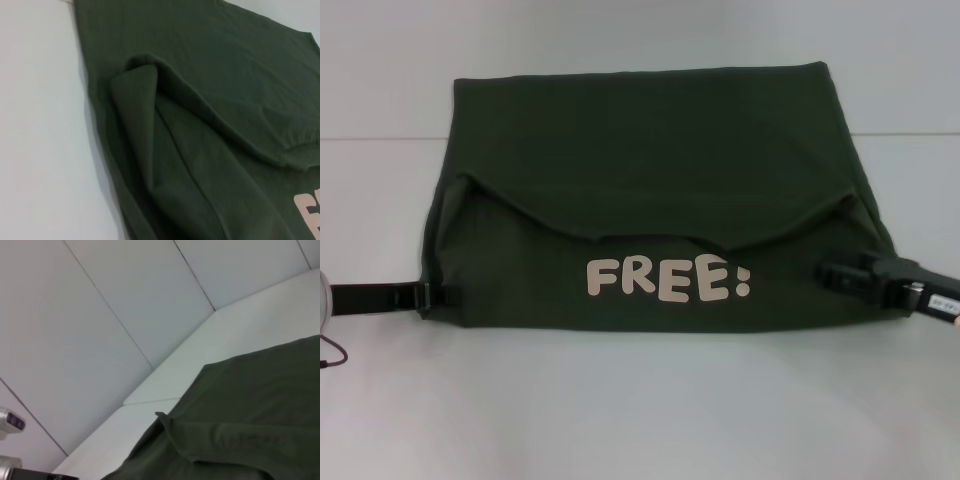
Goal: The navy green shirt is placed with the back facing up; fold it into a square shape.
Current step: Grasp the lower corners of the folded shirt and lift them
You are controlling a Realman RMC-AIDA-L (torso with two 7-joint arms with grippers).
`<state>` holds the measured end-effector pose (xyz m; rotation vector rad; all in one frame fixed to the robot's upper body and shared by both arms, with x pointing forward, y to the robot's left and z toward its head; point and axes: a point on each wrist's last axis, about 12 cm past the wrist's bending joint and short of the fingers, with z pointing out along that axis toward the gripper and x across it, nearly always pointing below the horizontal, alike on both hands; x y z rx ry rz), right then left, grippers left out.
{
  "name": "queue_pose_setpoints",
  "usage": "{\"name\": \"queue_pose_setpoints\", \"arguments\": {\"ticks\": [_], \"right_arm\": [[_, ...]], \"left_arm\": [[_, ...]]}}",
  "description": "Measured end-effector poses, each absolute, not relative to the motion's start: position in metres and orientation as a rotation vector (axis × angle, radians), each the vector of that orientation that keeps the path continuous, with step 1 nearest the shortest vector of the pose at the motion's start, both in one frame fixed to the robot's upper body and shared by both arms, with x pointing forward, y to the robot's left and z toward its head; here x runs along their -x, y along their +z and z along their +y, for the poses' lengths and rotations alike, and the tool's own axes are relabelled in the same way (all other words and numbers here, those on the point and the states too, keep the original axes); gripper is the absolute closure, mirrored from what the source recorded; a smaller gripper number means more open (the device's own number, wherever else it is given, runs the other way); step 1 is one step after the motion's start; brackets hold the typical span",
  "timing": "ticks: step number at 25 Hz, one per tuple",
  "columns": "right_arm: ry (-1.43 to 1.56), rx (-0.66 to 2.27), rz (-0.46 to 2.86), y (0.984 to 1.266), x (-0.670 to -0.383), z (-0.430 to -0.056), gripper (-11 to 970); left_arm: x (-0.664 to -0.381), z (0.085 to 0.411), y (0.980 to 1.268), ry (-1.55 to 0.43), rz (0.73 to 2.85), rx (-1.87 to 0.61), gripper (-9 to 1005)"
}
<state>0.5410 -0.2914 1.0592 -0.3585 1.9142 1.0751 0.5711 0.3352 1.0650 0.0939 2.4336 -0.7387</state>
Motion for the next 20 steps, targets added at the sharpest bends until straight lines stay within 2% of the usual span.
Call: {"name": "queue_pose_setpoints", "arguments": {"ticks": [4, 10, 13, 16, 20], "right_arm": [[1.103, 0.345, 2.003, 1.083, -0.547, -0.314, 16], [1.039, 0.182, 2.394, 1.138, -0.566, -0.352, 20], [0.945, 0.118, 2.513, 1.156, -0.576, -0.362, 24], [0.812, 0.094, 2.628, 1.158, -0.585, -0.363, 30], [0.736, 0.105, 2.682, 1.145, -0.594, -0.351, 37]], "left_arm": [[-0.572, 0.334, 1.067, -0.753, 2.429, -0.110, 951], [-0.574, 0.332, 1.070, -0.767, 2.405, -0.134, 950], [-0.574, 0.331, 1.071, -0.771, 2.396, -0.146, 950], [-0.574, 0.331, 1.072, -0.780, 2.388, -0.158, 950], [-0.574, 0.331, 1.073, -0.785, 2.384, -0.161, 951]]}}
